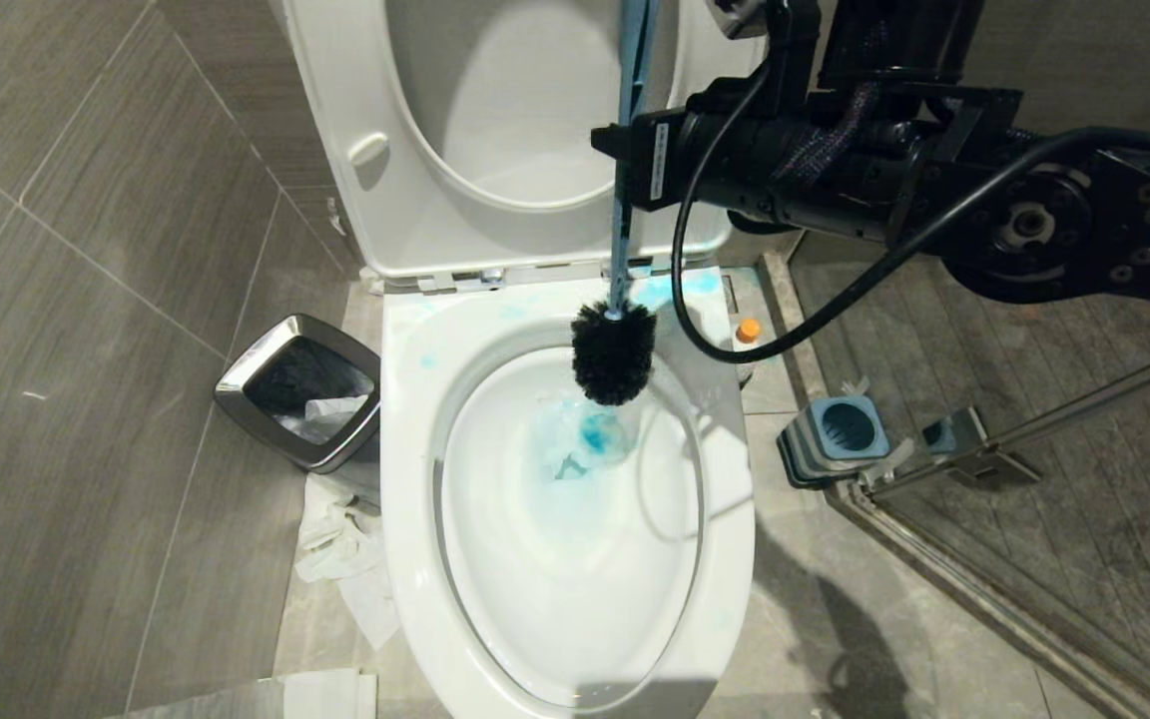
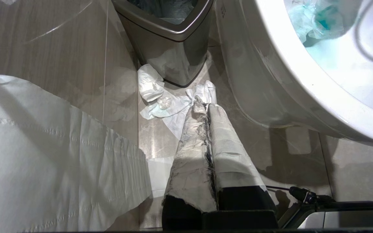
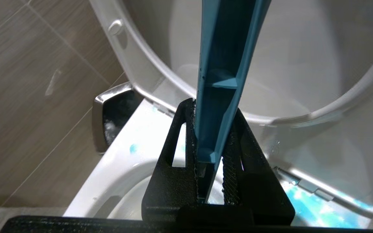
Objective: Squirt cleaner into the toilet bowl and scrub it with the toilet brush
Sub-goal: Scrub the toilet bowl
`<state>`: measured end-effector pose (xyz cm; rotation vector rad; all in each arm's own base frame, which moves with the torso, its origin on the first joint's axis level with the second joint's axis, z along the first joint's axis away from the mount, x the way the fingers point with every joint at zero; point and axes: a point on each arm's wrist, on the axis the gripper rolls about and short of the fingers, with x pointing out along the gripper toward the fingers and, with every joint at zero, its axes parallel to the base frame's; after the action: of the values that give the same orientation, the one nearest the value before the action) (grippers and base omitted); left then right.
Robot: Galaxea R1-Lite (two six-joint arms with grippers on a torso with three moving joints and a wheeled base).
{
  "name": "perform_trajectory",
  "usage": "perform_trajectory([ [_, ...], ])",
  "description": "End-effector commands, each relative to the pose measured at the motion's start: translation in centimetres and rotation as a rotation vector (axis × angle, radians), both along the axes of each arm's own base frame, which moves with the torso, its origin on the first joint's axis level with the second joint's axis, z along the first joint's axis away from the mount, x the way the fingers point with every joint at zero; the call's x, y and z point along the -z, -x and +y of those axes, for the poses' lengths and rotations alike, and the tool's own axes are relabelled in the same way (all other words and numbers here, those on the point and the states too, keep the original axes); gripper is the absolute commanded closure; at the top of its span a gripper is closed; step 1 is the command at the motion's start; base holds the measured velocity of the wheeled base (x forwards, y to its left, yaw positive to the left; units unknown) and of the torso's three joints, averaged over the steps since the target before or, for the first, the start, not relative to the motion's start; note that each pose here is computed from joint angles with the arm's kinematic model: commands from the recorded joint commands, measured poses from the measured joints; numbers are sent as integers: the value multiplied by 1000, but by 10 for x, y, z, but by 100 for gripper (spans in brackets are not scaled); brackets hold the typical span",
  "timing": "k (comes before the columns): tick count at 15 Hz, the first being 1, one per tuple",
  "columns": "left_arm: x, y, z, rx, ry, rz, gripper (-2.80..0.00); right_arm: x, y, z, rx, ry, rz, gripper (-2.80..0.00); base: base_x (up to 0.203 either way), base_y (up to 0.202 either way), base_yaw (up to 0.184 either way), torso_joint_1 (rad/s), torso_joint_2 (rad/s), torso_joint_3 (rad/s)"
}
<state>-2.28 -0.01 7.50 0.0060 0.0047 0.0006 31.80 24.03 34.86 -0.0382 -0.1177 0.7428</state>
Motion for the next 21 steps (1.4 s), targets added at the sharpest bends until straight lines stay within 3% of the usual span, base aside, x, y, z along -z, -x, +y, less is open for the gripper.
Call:
perform_trajectory([
  [1,0,0,0,-1,0,1,0,9,9,11,-35,26,26,0,0,0,0,0,0,0],
  [5,0,0,0,1,0,1,0,49,-10,32,-45,91,79,0,0,0,0,0,0,0],
  [11,0,0,0,-1,0,1,0,122,-52,67,-45,140,86,0,0,0,0,0,0,0],
  [21,0,0,0,-1,0,1,0,177,-88,85,-20,147,-99,0,0,0,0,0,0,0],
])
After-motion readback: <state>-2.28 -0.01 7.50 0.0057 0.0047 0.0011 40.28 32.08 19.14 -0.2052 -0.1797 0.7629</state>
